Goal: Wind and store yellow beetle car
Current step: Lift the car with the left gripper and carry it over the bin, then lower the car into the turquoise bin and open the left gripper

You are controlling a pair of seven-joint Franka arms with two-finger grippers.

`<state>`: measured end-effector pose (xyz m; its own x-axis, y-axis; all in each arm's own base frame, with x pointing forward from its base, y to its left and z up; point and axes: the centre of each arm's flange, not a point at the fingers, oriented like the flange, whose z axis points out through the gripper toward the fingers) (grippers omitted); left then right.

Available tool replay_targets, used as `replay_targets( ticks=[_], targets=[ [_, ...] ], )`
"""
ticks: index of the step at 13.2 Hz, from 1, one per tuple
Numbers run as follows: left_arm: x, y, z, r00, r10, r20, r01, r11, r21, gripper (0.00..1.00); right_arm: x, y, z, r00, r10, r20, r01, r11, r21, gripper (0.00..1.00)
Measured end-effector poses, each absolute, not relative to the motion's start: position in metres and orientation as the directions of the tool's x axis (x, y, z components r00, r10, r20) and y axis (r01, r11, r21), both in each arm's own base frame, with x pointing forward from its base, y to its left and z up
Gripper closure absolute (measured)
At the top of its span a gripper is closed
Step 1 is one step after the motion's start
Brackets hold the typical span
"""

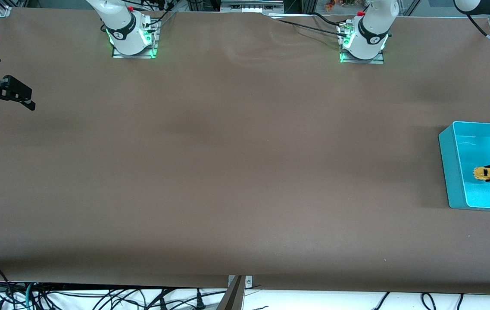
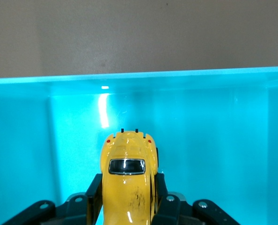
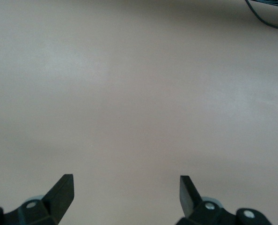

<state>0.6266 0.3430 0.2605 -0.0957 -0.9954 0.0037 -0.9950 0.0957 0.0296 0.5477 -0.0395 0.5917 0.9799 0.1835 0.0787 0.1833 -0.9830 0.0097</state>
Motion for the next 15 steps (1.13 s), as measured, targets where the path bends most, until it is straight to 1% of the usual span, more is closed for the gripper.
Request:
replay_targets(
  ticks=[4, 11, 15],
  targets=[
    [0.627, 0.348, 0.237, -0.092, -0.996, -0.01, -0.995, 0.092, 0.024, 0.53, 0.548, -0.039, 0.595, 0.979, 0.184, 0.084, 0.183, -0.983, 0.011, 0.0],
    [0.611, 0.367, 0.184, -0.061, -0.998, -0.019, -0.998, 0.06, 0.032, 0.53, 0.548, -0.04, 0.598, 0.979, 0.183, 0.089, 0.183, -0.983, 0.013, 0.0],
    [0.61, 0.368, 0.183, -0.056, -0.998, -0.022, -0.998, 0.056, 0.023, 0.53, 0.548, -0.04, 0.598, 0.979, 0.183, 0.085, 0.183, -0.983, 0.011, 0.0]
  ],
)
